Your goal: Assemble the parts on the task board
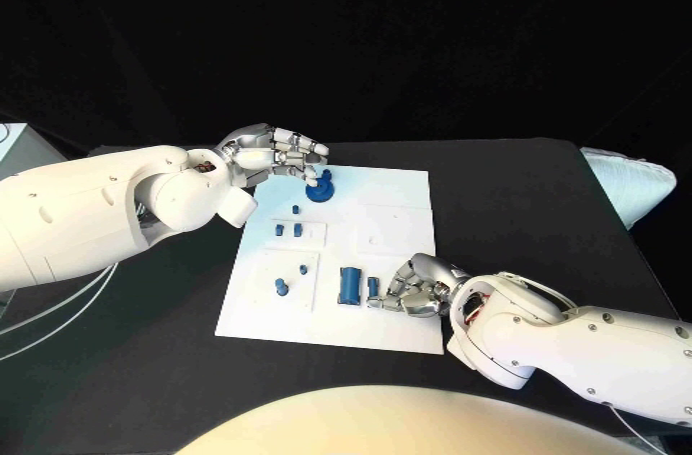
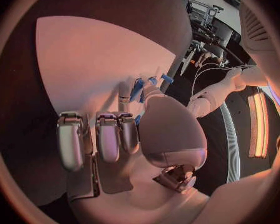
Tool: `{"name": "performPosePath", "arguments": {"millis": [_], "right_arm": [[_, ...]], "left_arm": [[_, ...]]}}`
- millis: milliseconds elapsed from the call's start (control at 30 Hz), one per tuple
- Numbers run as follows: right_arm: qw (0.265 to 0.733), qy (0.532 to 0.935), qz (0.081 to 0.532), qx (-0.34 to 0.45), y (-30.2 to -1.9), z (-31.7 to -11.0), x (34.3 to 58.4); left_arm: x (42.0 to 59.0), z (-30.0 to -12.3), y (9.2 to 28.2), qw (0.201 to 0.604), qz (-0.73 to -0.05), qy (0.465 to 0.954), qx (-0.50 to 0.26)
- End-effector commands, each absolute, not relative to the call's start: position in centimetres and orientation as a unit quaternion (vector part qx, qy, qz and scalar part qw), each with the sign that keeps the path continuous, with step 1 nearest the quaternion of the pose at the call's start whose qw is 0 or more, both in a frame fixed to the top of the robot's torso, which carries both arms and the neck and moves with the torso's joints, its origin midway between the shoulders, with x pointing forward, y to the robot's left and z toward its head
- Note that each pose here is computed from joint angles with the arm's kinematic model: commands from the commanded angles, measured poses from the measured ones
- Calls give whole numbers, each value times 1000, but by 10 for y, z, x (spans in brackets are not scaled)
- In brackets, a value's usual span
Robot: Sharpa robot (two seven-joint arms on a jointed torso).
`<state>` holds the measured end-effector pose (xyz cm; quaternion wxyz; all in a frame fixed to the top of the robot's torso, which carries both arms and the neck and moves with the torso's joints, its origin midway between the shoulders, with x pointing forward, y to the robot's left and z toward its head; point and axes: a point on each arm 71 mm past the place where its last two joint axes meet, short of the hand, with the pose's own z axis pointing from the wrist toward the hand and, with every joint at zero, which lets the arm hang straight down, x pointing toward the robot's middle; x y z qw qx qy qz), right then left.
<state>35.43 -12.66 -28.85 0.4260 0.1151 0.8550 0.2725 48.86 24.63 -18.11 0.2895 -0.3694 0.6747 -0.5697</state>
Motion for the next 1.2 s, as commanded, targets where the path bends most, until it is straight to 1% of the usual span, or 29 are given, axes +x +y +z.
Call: {"name": "performPosePath", "arguments": {"millis": [33,367,667,800,933,1200], "right_arm": [[434,855,264,105,-127,-289,355],[438,854,261,106,-125,-291,358],[428,862,254,94,-125,-294,359],[435,857,258,99,-126,-293,359],[446,844,276,115,-129,-290,360],[455,808,340,157,-142,-276,365]], "left_arm": [[488,-180,244,283,-576,675,-364],[488,-180,244,284,-576,675,-364],[488,-180,244,283,-576,675,-364],[488,-180,244,284,-576,675,-364],[488,-180,244,284,-576,674,-364],[490,-182,247,288,-575,672,-367]]}}
